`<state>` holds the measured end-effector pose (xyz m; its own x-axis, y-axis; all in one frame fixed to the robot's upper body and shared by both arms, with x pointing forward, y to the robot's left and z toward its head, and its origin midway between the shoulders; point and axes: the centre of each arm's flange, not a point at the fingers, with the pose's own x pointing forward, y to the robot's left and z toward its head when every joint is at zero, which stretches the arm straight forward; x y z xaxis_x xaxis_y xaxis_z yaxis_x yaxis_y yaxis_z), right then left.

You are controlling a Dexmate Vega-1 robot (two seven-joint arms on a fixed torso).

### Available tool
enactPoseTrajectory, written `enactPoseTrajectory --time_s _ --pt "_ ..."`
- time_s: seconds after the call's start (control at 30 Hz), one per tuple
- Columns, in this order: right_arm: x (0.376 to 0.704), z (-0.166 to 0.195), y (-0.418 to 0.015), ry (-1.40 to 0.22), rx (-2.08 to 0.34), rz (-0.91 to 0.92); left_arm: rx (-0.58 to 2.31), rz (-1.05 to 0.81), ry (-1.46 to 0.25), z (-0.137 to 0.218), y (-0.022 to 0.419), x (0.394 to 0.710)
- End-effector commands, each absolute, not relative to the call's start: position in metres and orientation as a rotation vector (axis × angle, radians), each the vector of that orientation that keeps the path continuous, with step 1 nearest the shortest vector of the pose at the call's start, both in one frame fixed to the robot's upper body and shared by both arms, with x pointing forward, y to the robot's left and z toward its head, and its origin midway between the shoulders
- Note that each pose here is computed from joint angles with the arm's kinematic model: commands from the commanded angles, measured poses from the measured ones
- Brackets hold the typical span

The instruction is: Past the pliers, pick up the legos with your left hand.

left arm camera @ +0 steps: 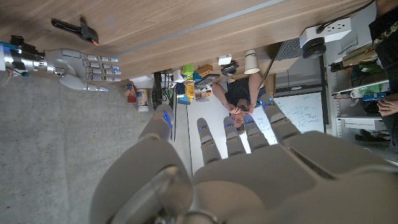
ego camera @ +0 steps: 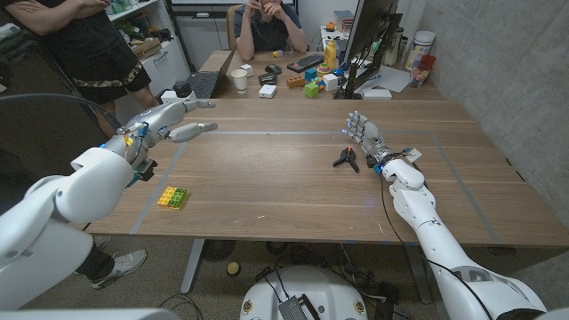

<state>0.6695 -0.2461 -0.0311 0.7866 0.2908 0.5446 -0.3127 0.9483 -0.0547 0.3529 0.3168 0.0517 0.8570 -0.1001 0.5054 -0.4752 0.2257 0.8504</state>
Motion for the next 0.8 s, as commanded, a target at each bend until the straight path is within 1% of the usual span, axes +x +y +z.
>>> enactPoseTrajectory --time_s 0.03,0.4,0.8 --pt "0.663 -0.033 -0.243 -0.591 0.037 0.328 1.408 0.297 -0.36 0.043 0.322 0.338" --pt "0.655 -0.034 -0.239 -0.598 0.034 0.309 1.474 0.365 -0.243 0.034 0.338 0.349" --pt "0.651 -0.032 -0.236 -0.606 0.025 0.298 1.502 0.389 -0.116 0.024 0.352 0.361"
